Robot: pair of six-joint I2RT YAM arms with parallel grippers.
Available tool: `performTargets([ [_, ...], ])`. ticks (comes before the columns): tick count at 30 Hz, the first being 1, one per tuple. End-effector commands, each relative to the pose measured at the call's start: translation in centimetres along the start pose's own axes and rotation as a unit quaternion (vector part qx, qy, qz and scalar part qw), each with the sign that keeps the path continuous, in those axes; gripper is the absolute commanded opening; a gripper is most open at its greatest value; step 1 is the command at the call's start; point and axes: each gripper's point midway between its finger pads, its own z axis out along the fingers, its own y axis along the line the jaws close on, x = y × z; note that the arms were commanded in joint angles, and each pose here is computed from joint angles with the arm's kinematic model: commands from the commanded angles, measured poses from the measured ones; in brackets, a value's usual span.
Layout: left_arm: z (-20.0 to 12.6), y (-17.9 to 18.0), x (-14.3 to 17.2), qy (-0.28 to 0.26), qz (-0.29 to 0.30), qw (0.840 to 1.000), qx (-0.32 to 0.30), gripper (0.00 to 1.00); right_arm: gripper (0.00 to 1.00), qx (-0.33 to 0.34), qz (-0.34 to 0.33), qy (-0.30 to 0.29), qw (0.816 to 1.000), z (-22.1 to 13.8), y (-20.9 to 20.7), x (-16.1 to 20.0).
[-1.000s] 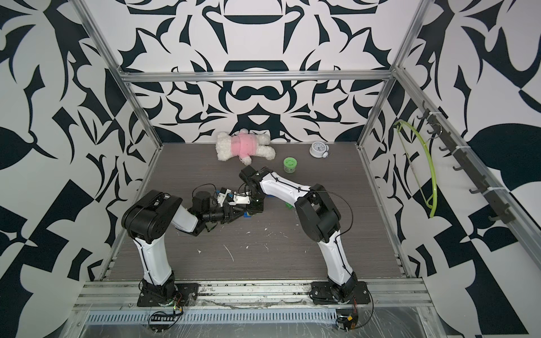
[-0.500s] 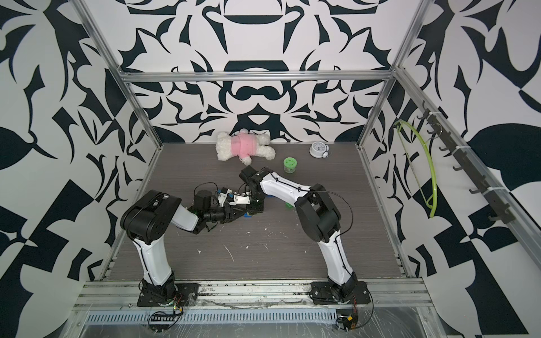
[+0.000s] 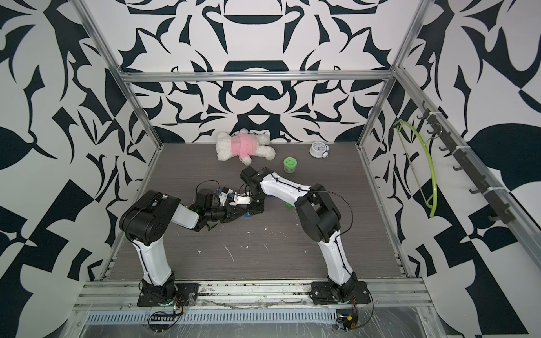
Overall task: Assemble the letter y with lego
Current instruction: Assemble the lego brick with the lego brick.
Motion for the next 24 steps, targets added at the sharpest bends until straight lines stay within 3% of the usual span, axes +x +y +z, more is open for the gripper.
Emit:
performTargets([
  [1, -1.0, 10.0, 8.4, 0.081, -0.126, 0.971, -0.186, 0.27, 0.38, -0.014, -0.01, -0.019, 1.0, 0.5, 1.0, -1.0],
  [9, -1.0, 10.1, 8.4, 0.083, -0.125, 0.97, -0.191, 0.26, 0.4, -0.002, -0.014, -0.026, 1.0, -0.4, 0.7, -1.3],
  [17, -1.0, 10.1, 8.4, 0.084, -0.123, 0.97, -0.194, 0.26, 0.5, 0.023, -0.018, -0.052, 0.998, -2.0, 0.3, -2.2],
  [24, -1.0, 10.1, 8.4, 0.084, -0.121, 0.97, -0.194, 0.26, 0.53, 0.042, 0.012, -0.111, 0.993, -4.1, -0.3, -2.9],
])
